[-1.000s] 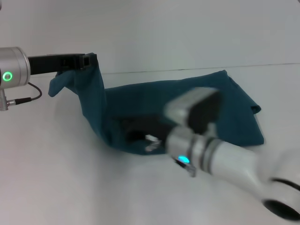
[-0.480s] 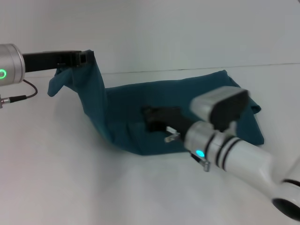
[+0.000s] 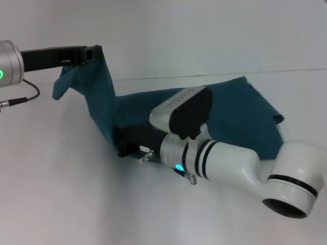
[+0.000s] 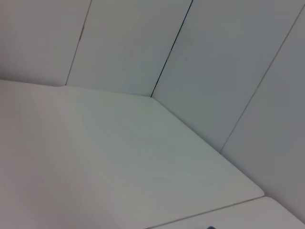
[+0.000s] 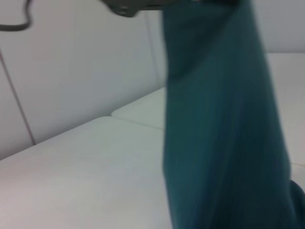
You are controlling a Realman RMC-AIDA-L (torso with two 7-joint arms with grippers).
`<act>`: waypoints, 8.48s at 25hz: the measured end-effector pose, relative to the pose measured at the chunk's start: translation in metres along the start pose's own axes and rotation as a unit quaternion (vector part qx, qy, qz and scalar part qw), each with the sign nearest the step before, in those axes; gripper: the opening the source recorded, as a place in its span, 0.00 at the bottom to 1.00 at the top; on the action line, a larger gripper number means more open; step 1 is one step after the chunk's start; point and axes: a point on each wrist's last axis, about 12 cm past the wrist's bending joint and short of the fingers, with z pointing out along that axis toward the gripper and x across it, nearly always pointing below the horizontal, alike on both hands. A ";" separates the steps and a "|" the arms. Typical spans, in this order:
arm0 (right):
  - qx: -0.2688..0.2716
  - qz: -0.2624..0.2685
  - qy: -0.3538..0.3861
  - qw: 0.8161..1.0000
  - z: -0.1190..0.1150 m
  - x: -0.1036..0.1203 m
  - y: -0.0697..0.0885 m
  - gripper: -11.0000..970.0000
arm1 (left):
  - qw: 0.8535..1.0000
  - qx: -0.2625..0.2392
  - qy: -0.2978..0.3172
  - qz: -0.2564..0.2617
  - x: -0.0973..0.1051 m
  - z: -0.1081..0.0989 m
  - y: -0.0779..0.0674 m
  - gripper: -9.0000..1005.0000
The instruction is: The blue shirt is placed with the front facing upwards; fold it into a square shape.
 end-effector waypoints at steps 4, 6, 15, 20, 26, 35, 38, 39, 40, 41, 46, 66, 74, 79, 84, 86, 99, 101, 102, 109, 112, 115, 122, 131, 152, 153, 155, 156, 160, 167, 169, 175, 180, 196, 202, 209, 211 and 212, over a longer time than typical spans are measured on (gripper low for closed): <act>-0.012 -0.009 0.006 1.000 0.004 -0.004 0.008 0.01 | 1.000 0.002 -0.002 0.004 -0.003 0.002 -0.002 0.01; -0.021 -0.016 0.007 1.000 0.006 -0.005 0.012 0.01 | 1.000 0.004 -0.002 0.008 -0.005 0.004 -0.004 0.01; -0.037 -0.003 -0.013 0.999 -0.003 0.004 0.017 0.01 | 1.000 0.008 -0.005 0.011 -0.007 0.006 -0.007 0.01; 0.034 0.068 -0.092 0.993 -0.041 0.030 -0.013 0.01 | 1.000 0.007 -0.005 0.011 -0.006 0.003 -0.006 0.01; 0.078 0.095 -0.076 0.990 -0.054 0.049 -0.028 0.01 | 1.000 0.019 -0.010 0.012 -0.008 0.003 -0.010 0.01; 0.022 0.028 0.002 0.999 -0.019 0.028 -0.001 0.01 | 0.999 0.038 -0.010 0.019 -0.011 0.007 -0.018 0.01; -0.003 0.015 0.006 1.000 -0.010 0.019 0.010 0.01 | 0.999 0.044 -0.012 0.022 -0.012 0.008 -0.021 0.01; -0.011 0.011 0.004 1.000 -0.008 0.016 0.014 0.01 | 0.999 0.045 -0.011 0.023 -0.012 0.009 -0.021 0.01; -0.018 0.006 0.003 1.000 -0.006 0.013 0.018 0.01 | 0.999 0.046 -0.011 0.023 -0.012 0.009 -0.022 0.01; -0.024 0.002 0.003 1.000 -0.004 0.011 0.021 0.01 | 0.999 0.046 -0.010 0.024 -0.012 0.009 -0.022 0.01; -0.057 -0.026 0.008 0.998 0.005 0.001 0.039 0.01 | 0.998 0.049 -0.006 0.027 -0.011 0.011 -0.024 0.01; 0.015 0.057 -0.029 0.998 -0.033 0.042 0.009 0.01 | 0.998 0.060 -0.014 0.019 -0.007 0.004 -0.022 0.01; -0.043 -0.004 -0.004 0.999 -0.008 0.016 0.035 0.01 | 0.997 0.067 -0.014 0.024 -0.008 0.004 -0.025 0.01; -0.066 -0.030 0.008 0.997 0.003 0.004 0.050 0.01 | 0.997 0.073 -0.014 0.027 -0.008 0.004 -0.027 0.01; -0.084 -0.050 0.014 0.995 0.005 0.002 0.058 0.01 | 0.997 0.073 -0.013 0.027 -0.008 0.004 -0.027 0.01; -0.087 -0.054 0.014 0.995 0.005 0.003 0.058 0.01 | 0.997 0.073 -0.014 0.027 -0.008 0.004 -0.027 0.01; 0.021 0.057 -0.077 0.995 -0.039 0.027 -0.002 0.01 | 0.997 0.076 -0.013 0.028 -0.001 0.000 -0.024 0.01; 0.049 0.079 -0.094 0.991 -0.052 0.036 -0.017 0.02 | 0.996 0.085 -0.013 0.031 0.000 -0.001 -0.026 0.01; 0.064 0.090 -0.102 0.989 -0.059 0.040 -0.025 0.02 | 0.995 0.089 -0.014 0.032 0.000 -0.001 -0.027 0.01; 0.171 0.148 -0.187 0.956 -0.112 0.062 -0.077 0.03 | 0.992 0.120 -0.010 0.027 0.010 0.005 -0.035 0.01; 0.209 0.176 -0.210 0.939 -0.134 0.070 -0.099 0.03 | 0.990 0.140 -0.009 0.023 0.016 0.010 -0.042 0.01; 0.243 0.192 -0.224 0.924 -0.154 0.076 -0.118 0.04 | 0.987 0.158 -0.003 0.019 0.022 0.016 -0.049 0.01; 0.288 0.199 -0.226 0.909 -0.179 0.083 -0.141 0.05 | 0.979 0.200 0.027 0.013 0.045 0.039 -0.065 0.01; 0.298 0.196 -0.220 0.908 -0.182 0.083 -0.146 0.06 | 0.969 0.238 0.066 0.012 0.091 0.083 -0.100 0.01; 0.236 0.127 -0.211 0.940 -0.178 0.078 -0.133 0.09 | 0.967 0.226 -0.013 0.116 0.146 0.074 -0.100 0.32; 0.215 0.101 -0.206 0.949 -0.177 0.077 -0.128 0.09 | 0.969 0.208 -0.039 0.125 0.145 0.069 -0.094 0.37; 0.166 0.040 -0.194 0.966 -0.173 0.077 -0.114 0.09 | 0.972 0.182 -0.075 0.129 0.143 0.062 -0.083 0.47; 0.147 0.016 -0.187 0.971 -0.172 0.079 -0.108 0.10 | 0.973 0.177 -0.080 0.127 0.143 0.061 -0.081 0.52; 0.089 -0.028 -0.164 0.982 -0.174 0.088 -0.092 0.10 | 0.977 0.138 -0.114 0.113 0.143 0.048 -0.062 0.71; 0.000 0.034 -0.063 0.997 -0.206 0.044 -0.135 0.17 | 0.969 0.139 -0.128 0.157 0.151 0.039 -0.059 0.93; -0.010 0.031 -0.026 0.999 -0.211 0.022 -0.145 0.21 | 0.966 0.145 -0.134 0.169 0.155 0.035 -0.057 0.93; -0.020 0.025 0.105 0.994 -0.211 -0.056 -0.159 0.34 | 0.962 0.151 -0.155 0.165 0.166 0.020 -0.047 0.93; -0.025 -0.035 0.231 0.972 -0.194 -0.112 -0.135 0.55 | 0.967 0.140 -0.152 0.152 0.178 0.013 -0.041 0.93; 0.017 -0.166 0.383 0.909 -0.095 -0.129 -0.042 0.70 | 0.972 0.121 -0.148 0.136 0.201 -0.009 -0.033 0.93; 0.031 -0.188 0.370 0.909 -0.073 -0.111 -0.027 0.69 | 0.973 0.122 -0.142 0.137 0.203 -0.010 -0.032 0.93; 0.050 -0.215 0.370 0.902 -0.059 -0.095 -0.024 0.69 | 0.973 0.121 -0.141 0.138 0.201 -0.009 -0.032 0.93; 0.055 -0.219 0.368 0.902 -0.056 -0.091 -0.023 0.69 | 0.973 0.120 -0.141 0.138 0.201 -0.008 -0.032 0.93; 0.057 -0.221 0.367 0.902 -0.054 -0.090 -0.024 0.69 | 0.973 0.120 -0.141 0.138 0.201 -0.008 -0.032 0.93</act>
